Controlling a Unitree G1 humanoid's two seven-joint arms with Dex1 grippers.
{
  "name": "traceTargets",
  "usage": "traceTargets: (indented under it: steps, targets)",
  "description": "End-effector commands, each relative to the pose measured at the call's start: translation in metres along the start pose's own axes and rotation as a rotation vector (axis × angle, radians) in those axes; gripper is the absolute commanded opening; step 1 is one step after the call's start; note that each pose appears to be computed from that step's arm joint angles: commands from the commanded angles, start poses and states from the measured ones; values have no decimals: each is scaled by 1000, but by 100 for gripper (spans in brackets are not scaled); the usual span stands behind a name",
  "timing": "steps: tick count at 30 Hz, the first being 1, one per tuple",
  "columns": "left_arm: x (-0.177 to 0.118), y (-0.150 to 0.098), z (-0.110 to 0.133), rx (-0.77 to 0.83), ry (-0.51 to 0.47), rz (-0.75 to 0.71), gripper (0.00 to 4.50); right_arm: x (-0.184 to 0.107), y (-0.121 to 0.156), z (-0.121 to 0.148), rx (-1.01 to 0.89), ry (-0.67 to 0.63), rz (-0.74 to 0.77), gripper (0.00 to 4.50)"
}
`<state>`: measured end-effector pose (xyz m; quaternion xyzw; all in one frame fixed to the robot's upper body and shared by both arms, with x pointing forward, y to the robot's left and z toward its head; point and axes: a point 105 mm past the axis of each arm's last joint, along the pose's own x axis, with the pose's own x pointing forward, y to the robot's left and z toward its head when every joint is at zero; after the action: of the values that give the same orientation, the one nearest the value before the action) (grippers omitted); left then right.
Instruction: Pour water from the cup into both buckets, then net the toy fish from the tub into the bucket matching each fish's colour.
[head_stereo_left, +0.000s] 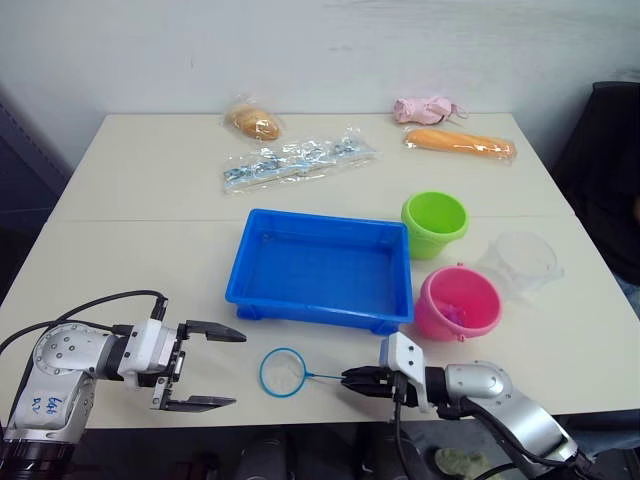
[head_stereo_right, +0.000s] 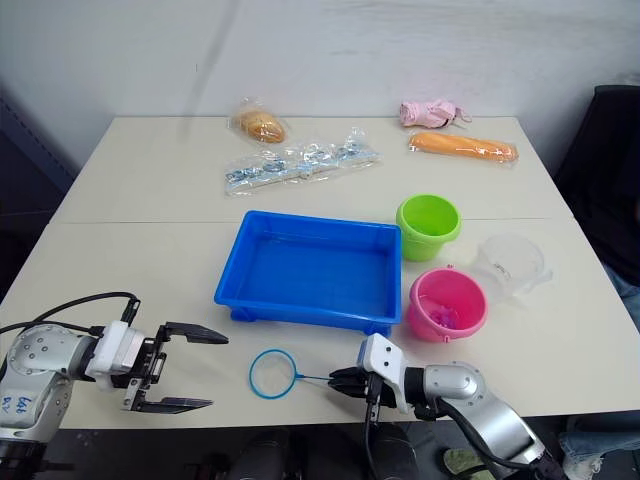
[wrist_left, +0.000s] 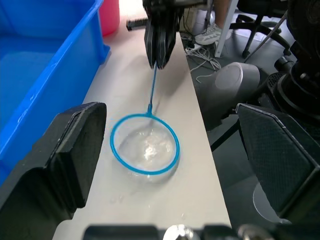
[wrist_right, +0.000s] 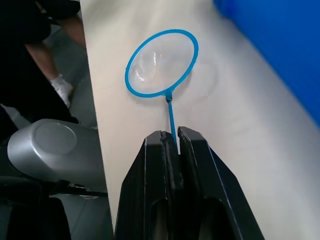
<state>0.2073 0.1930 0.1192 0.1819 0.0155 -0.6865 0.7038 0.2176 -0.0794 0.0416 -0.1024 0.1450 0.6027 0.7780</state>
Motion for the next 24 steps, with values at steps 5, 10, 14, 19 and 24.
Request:
traceTargets:
  steps: [5, 10, 14, 19, 24]
  targets:
    - [0, -1, 4, -23, -14, 4, 447, 9, -3, 0, -57, -31, 58, 0]
    - [0, -1, 5, -30, -12, 3, 450, 8, -14, 9, -110, -53, 48, 197]
    - [-3, -1, 4, -47, 3, 19, 450, -2, -13, 29, -178, -85, 52, 398]
    - [-19, 4, 2, -97, 71, 125, 450, -38, 9, 63, -295, -129, 96, 444]
    - [-36, 10, -3, -111, 112, 199, 450, -77, 10, 85, -350, -104, 25, 444]
